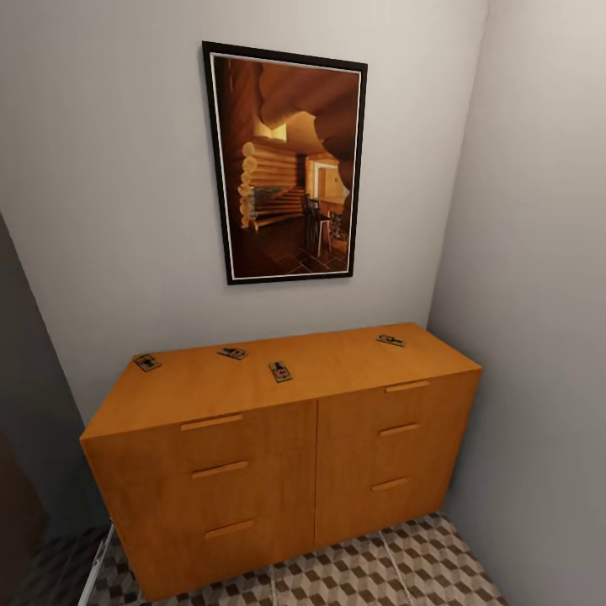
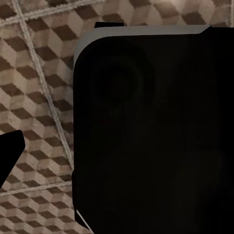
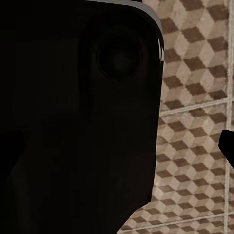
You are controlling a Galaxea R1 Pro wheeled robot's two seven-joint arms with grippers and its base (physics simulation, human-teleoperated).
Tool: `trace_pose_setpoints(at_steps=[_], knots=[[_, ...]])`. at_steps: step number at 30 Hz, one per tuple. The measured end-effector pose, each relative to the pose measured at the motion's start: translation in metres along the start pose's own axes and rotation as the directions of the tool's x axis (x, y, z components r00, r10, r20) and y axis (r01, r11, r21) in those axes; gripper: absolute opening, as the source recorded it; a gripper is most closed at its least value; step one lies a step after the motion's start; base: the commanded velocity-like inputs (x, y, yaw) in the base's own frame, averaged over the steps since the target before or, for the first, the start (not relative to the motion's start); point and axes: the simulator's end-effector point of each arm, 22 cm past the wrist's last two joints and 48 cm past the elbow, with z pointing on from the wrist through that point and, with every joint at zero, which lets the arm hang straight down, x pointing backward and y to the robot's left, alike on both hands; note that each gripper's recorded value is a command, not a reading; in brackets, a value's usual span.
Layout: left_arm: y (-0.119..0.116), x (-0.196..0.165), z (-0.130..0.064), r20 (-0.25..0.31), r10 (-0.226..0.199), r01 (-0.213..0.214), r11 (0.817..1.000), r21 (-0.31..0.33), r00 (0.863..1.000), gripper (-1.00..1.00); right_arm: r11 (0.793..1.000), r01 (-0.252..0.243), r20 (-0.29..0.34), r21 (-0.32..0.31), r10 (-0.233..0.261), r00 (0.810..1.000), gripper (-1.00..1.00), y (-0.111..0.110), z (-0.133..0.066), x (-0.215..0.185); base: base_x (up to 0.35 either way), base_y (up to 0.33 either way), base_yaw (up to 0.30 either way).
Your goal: Take the four mousetraps from the cabinet in the bathroom and place them on the bathroom floor. Make sure all four end up on the same floor surface, and ensure that at least two of them are either under or directly next to the same bathroom sink.
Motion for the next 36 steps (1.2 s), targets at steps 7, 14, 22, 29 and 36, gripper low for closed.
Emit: trace_pose_setpoints(at_steps=[7,14,22,29,36], knots=[[0.001,0.0,0.0,0.0,0.0,0.0,1.0,-0.001,1.0,1.0,1.0,0.0,0.0,0.0,0.0,1.0,1.0,0.0,0.0,0.0,0.0,0.0,0.0],[0.001,0.0,0.0,0.0,-0.001,0.001,1.0,-0.001,1.0,1.0,1.0,0.001,0.001,0.001,-0.001,1.0,1.0,-0.001,0.0,0.0,0.0,0.0,0.0],[0.001,-0.001,0.0,0.002,-0.001,0.001,1.0,-0.001,1.0,1.0,1.0,0.001,0.001,0.002,-0.001,1.0,1.0,-0.001,0.0,0.0,0.0,0.0,0.0],[0.002,-0.002,0.0,0.006,0.003,-0.003,1.0,-0.003,1.0,1.0,1.0,-0.001,0.001,0.002,0.001,1.0,1.0,-0.001,0.0,0.0,0.0,0.0,0.0],[0.006,-0.055,-0.002,0.103,0.008,-0.007,1.0,-0.011,0.995,1.0,1.0,-0.002,0.004,0.005,0.002,1.0,1.0,-0.004,0.0,-0.001,0.0,0.0,0.0]])
